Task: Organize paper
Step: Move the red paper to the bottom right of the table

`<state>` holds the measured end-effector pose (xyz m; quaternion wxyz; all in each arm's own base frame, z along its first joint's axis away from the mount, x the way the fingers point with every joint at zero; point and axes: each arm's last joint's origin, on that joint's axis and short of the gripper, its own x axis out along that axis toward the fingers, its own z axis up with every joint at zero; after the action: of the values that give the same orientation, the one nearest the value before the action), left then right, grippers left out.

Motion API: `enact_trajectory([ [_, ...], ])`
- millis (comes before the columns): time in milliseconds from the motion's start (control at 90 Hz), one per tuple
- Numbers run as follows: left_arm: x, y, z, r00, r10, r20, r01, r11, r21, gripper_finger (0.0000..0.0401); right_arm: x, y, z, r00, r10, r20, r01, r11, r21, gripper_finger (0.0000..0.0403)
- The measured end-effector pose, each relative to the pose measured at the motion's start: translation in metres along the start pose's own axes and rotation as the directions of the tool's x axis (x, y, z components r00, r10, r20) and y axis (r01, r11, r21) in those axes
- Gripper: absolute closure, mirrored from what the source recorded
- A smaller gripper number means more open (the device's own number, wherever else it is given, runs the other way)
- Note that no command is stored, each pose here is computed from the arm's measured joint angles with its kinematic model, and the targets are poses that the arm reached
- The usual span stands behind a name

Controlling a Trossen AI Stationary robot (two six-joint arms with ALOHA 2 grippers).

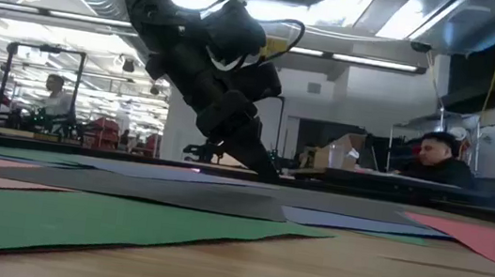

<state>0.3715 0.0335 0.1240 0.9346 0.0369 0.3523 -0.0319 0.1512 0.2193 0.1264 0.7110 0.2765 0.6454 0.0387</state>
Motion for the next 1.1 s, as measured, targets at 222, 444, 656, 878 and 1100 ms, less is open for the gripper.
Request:
enact_trajectory([
  [222,0.000,0.000,0.000,1.000,0.000,-0.001,0.000,1.000,0.000,0.0401,0.002,0.001,-0.001,0.999,0.011,-0.042,-0.011,1.000,0.000,0.0403],
  [444,0.000,0.000,0.000,1.000,0.000,-0.001,0.000,1.000,0.000,0.0401,0.003,0.002,-0.013,0.992,0.014,-0.127,-0.014,1.000,-0.004,0.0403],
  [656,0.000,0.000,0.000,1.000,0.000,-0.001,0.000,1.000,0.000,0.0401,0.004,0.004,-0.027,0.983,0.007,-0.183,-0.006,1.000,0.008,0.0403],
  [878,0.000,0.000,0.000,1.000,0.000,0.000,0.000,1.000,0.000,0.0401,0.004,0.004,-0.034,0.977,0.002,-0.213,0.000,1.000,0.011,0.0403],
  [1100,0.000,0.000,0.000,1.000,0.000,0.000,0.000,1.000,0.000,0.0401,0.004,0.002,-0.036,0.968,-0.011,-0.252,0.015,1.000,0.013,0.0403],
])
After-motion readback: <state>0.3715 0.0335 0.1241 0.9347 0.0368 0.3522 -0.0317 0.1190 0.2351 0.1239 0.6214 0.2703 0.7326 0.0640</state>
